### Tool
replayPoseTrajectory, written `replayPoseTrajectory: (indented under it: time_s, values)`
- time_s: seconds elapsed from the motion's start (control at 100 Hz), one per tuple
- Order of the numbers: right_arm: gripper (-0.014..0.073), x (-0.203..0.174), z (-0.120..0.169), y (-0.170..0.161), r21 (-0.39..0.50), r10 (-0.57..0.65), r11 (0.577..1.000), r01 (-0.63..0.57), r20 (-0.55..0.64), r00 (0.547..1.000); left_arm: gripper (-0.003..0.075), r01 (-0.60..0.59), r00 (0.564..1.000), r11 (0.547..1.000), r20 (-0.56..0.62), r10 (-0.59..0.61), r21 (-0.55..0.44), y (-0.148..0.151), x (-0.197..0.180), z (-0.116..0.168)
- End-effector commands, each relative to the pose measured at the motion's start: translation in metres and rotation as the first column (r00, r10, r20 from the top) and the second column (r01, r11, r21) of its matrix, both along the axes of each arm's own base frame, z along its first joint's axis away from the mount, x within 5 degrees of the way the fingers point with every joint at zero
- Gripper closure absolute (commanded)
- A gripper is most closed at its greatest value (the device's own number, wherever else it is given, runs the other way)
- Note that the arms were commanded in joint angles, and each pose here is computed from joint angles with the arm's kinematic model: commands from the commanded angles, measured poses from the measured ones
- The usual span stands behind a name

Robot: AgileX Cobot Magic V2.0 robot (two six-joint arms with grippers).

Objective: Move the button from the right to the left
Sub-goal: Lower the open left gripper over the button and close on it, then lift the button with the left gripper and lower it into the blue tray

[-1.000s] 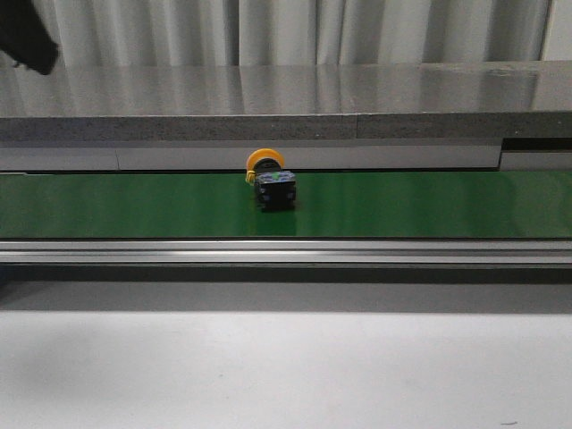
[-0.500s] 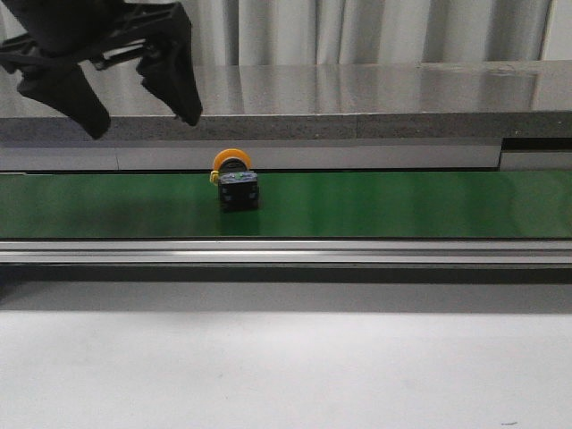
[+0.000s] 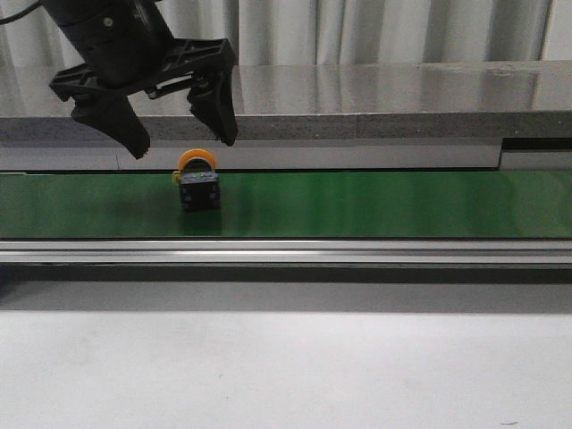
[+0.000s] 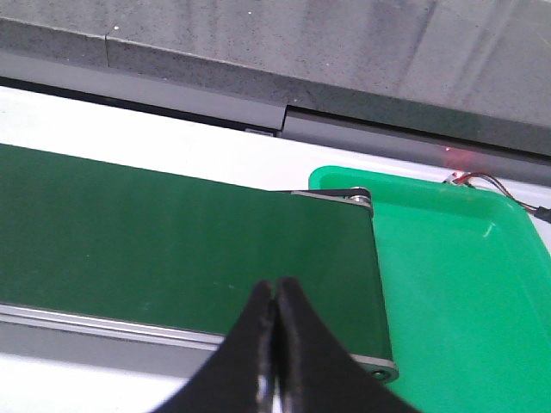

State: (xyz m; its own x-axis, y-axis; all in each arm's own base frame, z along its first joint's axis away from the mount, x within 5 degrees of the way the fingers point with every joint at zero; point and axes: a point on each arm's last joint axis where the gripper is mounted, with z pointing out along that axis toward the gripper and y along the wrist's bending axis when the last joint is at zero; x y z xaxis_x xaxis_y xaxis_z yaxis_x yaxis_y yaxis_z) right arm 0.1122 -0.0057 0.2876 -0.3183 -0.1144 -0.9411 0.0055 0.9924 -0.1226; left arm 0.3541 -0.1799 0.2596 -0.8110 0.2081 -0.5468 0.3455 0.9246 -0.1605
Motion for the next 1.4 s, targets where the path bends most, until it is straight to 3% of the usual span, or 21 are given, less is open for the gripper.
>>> replayPoseTrajectory:
  time_s: [0.0,0.37,0.48,0.55,0.71,0.84,1.13,1.22,1.39]
  values:
    - [0.0662,0.002,0.016,0.000,-0.012,0.000,1.000,0.001,0.104,0.995,0.0064,-0.007,0.995,0.999,0.099,0.012,-0.050,-0.003,0.002,0.026]
    - [0.0662,0.002,0.016,0.000,-0.012,0.000,1.000,0.001,0.104,0.995,0.0065,-0.054,0.998,0.997,0.037,0.052,0.055,0.001,0.011,-0.003]
    - [0.0662,0.002,0.016,0.000,-0.012,0.000,1.000,0.001,0.104,0.995,0.0105,-0.055,0.998,0.997,0.026,0.054,0.060,0.001,0.011,-0.005]
    - [0.0662,0.002,0.016,0.000,-0.012,0.000,1.000,0.001,0.104,0.995,0.0188,-0.055,0.998,0.997,0.025,0.054,0.061,0.001,0.011,-0.004]
    - [0.0662,0.002,0.016,0.000,-0.012,0.000,1.000,0.001,0.104,0.995,0.0494,-0.055,0.998,0.997,0.024,0.054,0.061,0.001,0.010,-0.002]
    - [0.0662,0.002,0.016,0.000,-0.012,0.000,1.000,0.001,0.104,0.995,0.0618,-0.056,0.998,0.997,0.029,0.054,0.059,0.002,0.008,0.004]
    - [0.0662,0.002,0.016,0.000,-0.012,0.000,1.000,0.001,0.104,0.995,0.0621,-0.051,0.993,0.994,0.109,0.040,0.101,0.016,-0.009,0.043]
    - [0.0662,0.002,0.016,0.000,-0.012,0.000,1.000,0.001,0.104,0.995,0.0621,-0.073,0.989,0.986,0.136,0.053,0.149,0.029,-0.018,0.060]
    - [0.0662,0.002,0.016,0.000,-0.012,0.000,1.000,0.001,0.104,0.995,0.0621,-0.154,0.976,0.977,0.175,0.127,0.145,0.062,-0.027,0.087]
